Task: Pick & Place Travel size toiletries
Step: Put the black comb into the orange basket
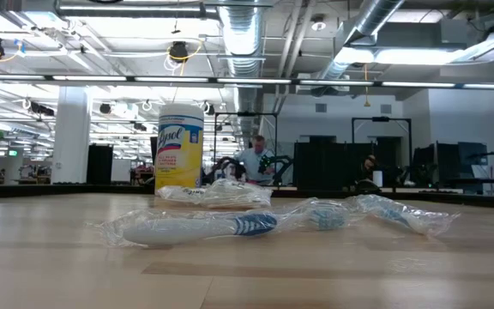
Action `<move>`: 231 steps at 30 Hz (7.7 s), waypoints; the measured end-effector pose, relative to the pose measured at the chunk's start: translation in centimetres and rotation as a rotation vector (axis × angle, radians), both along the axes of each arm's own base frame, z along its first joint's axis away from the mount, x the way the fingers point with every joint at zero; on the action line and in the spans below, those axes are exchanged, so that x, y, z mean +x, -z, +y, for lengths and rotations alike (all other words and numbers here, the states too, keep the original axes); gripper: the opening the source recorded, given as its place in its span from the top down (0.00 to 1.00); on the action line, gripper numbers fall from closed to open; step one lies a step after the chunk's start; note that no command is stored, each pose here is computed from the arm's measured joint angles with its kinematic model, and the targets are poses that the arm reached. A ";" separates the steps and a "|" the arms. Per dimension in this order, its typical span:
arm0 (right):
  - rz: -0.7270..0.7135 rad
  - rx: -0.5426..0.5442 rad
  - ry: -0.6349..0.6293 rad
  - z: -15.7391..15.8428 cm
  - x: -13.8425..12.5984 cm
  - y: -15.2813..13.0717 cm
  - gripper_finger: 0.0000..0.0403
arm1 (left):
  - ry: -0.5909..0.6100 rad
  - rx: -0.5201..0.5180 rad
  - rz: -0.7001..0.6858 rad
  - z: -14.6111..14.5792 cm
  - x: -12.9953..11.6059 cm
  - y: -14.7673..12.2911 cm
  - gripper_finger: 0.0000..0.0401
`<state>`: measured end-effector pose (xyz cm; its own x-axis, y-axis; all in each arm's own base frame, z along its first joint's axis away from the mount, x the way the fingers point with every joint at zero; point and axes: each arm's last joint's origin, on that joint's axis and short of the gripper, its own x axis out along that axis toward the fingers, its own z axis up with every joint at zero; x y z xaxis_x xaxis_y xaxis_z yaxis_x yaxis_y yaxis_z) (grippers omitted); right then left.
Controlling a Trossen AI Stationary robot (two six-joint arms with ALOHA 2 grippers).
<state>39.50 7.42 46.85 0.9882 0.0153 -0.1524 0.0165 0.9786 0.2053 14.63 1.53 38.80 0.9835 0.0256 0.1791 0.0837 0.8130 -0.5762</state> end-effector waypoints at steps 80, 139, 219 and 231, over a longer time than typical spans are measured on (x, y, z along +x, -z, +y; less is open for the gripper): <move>-0.319 0.528 0.179 -1.8 -0.5 8.6 0.90 | 0.141 -0.082 -0.086 -0.8 7.4 1.2 0.98; -0.348 0.558 0.176 -2.0 -0.6 8.4 0.46 | 0.247 -0.385 0.597 -5.9 3.7 6.2 0.99; -0.100 0.616 -0.370 0.4 -0.8 9.2 0.46 | 0.168 -0.360 1.661 -21.8 -1.9 18.8 0.98; -0.100 0.615 -0.369 0.4 -0.8 9.2 0.46 | 0.184 -0.365 1.656 -21.8 -1.8 18.8 0.93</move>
